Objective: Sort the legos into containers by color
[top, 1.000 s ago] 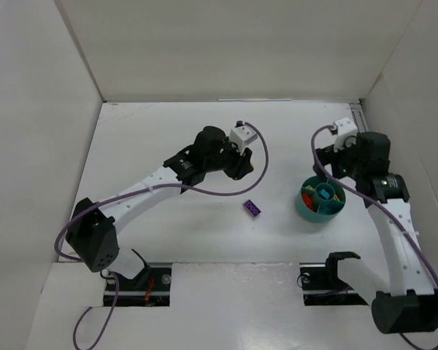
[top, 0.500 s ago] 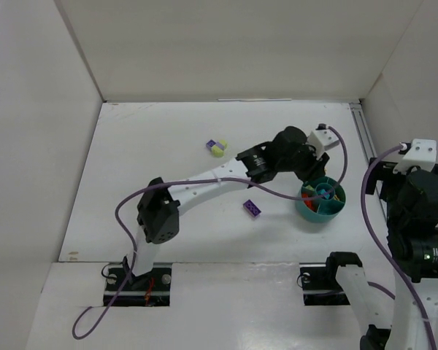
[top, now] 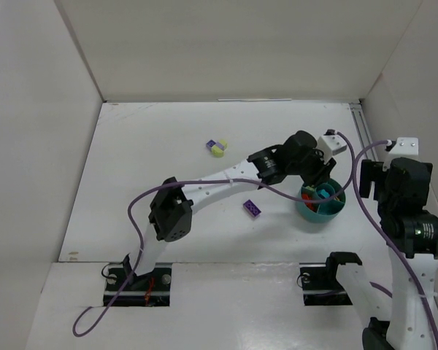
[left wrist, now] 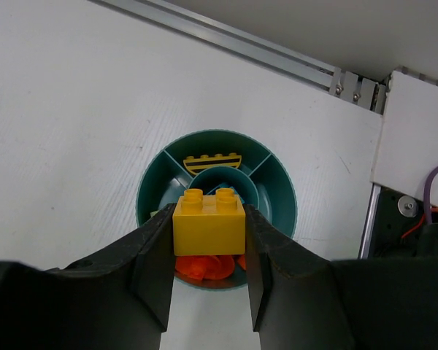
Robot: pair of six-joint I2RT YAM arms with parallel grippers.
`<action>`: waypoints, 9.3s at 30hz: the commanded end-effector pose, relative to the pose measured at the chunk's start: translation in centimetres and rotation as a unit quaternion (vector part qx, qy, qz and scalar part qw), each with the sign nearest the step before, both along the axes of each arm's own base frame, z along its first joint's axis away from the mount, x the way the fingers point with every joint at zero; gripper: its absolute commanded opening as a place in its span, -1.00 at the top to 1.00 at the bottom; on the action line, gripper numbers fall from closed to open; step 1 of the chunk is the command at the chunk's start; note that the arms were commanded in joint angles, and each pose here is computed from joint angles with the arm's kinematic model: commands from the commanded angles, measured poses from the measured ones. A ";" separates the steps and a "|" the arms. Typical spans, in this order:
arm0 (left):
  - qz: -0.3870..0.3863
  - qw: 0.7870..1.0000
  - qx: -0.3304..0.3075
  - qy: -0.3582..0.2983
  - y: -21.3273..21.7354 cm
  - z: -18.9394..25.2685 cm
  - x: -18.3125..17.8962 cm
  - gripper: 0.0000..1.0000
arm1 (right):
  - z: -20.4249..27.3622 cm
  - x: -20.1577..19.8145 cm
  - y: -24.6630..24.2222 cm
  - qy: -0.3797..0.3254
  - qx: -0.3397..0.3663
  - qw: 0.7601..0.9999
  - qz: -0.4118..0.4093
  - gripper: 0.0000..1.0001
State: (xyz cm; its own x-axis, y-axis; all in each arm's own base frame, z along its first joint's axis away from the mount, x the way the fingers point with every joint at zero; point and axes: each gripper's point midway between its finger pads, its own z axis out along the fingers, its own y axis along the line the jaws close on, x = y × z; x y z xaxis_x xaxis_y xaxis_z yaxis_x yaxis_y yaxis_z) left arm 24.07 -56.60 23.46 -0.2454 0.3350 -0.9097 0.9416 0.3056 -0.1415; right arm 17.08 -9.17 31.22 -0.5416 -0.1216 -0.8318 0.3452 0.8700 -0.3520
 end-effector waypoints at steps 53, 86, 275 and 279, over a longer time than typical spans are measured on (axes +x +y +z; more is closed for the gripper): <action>-0.027 0.992 -0.118 -0.022 -8.8 1.4 0.3 -0.28 | -0.4 0.8 -0.1 0.006 -0.008 1.000 0.006 -1.00; 0.402 0.908 -0.035 0.110 27.3 -0.8 8.8 -1.00 | -6.8 9.0 8.1 0.102 0.029 0.948 0.300 -1.00; 0.509 0.837 -0.028 0.198 37.3 -6.1 8.6 -1.00 | -15.1 3.7 12.8 0.110 0.141 0.960 0.216 0.65; 0.511 0.834 -0.026 0.204 37.4 -6.4 8.5 -1.00 | -14.9 3.7 12.6 0.105 0.139 0.961 0.213 0.65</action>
